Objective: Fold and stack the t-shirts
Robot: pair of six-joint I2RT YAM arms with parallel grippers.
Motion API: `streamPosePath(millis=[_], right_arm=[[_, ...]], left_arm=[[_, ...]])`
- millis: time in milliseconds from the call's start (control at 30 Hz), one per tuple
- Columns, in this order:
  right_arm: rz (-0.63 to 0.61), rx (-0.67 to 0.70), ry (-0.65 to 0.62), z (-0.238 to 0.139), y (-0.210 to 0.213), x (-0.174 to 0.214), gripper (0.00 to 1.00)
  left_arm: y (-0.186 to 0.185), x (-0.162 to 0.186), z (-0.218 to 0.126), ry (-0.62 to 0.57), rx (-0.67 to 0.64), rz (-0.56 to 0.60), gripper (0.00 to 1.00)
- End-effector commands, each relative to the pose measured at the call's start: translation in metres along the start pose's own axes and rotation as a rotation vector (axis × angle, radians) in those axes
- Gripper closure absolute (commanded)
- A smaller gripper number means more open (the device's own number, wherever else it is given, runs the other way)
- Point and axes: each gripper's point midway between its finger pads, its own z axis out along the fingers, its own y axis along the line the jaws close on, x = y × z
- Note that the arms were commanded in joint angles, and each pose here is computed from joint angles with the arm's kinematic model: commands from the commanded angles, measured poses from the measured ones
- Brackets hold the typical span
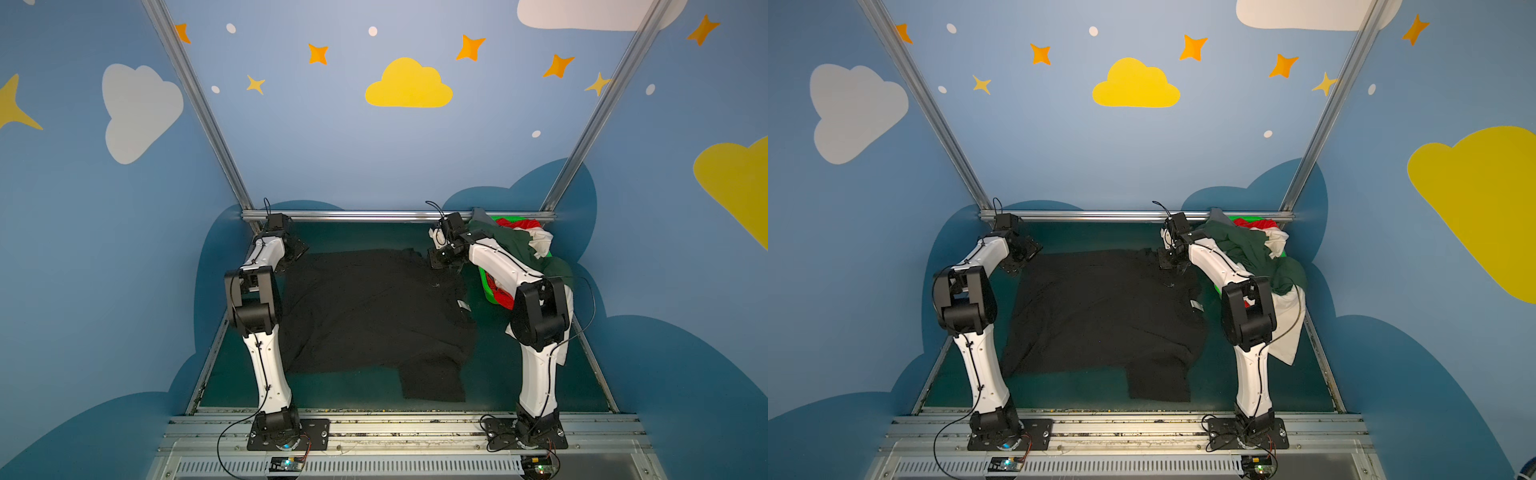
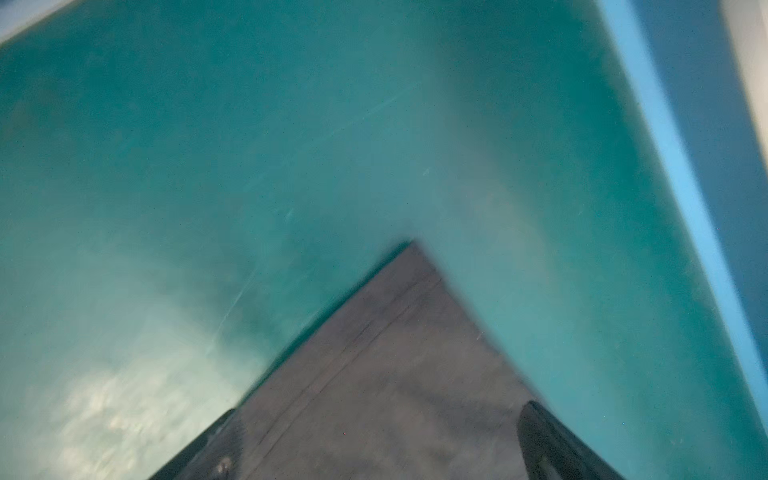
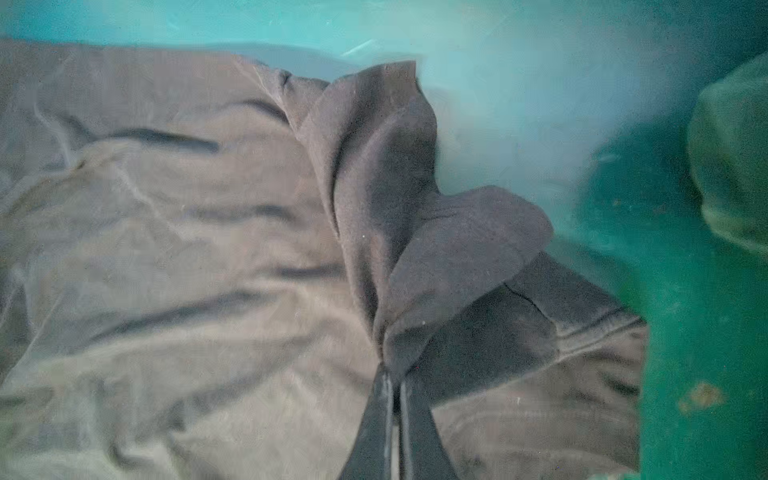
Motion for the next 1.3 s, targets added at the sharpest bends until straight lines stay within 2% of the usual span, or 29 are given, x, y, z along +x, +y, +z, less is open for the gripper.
streamPosePath(millis=[0,167,367,633,833,900,1100,1267], right_arm=[[0.009,-0.031,-0.029,-0.018,0.008,-0.002,1.0],[0.013,-0.032,-0.014,-0.017,0.008,0.006,1.0],[0.011,-0.037,-0.01,-0.017,0.008,0.008,1.0],[0.02,-0.062,-0.009,-0.014,0.011,0.009,1.0],[0.034,-0.073,-0.01,-0.011,0.01,0.003,1.0],[0.037,-0.071,-0.017,-0.01,0.008,0.0,1.0],[0.062,-0.056,-0.035,-0.007,-0.004,-0.013,1.0],[0.079,-0.034,-0.056,-0.003,-0.017,-0.031,1.0]], left_arm=[[0.005,-0.003,0.005,0.038,-0.045,0.038,0.02],[-0.01,-0.003,0.022,0.103,-0.016,0.076,0.04],[-0.006,0.002,0.039,0.158,-0.057,0.091,0.1],[0.001,0.022,0.049,0.217,-0.07,0.121,0.25],[0.01,0.032,0.056,0.252,-0.107,0.147,0.58],[0.011,0.035,0.058,0.266,-0.11,0.154,0.62],[0.011,0.038,0.06,0.299,-0.114,0.177,0.92],[0.002,0.026,0.048,0.271,-0.099,0.205,0.96]])
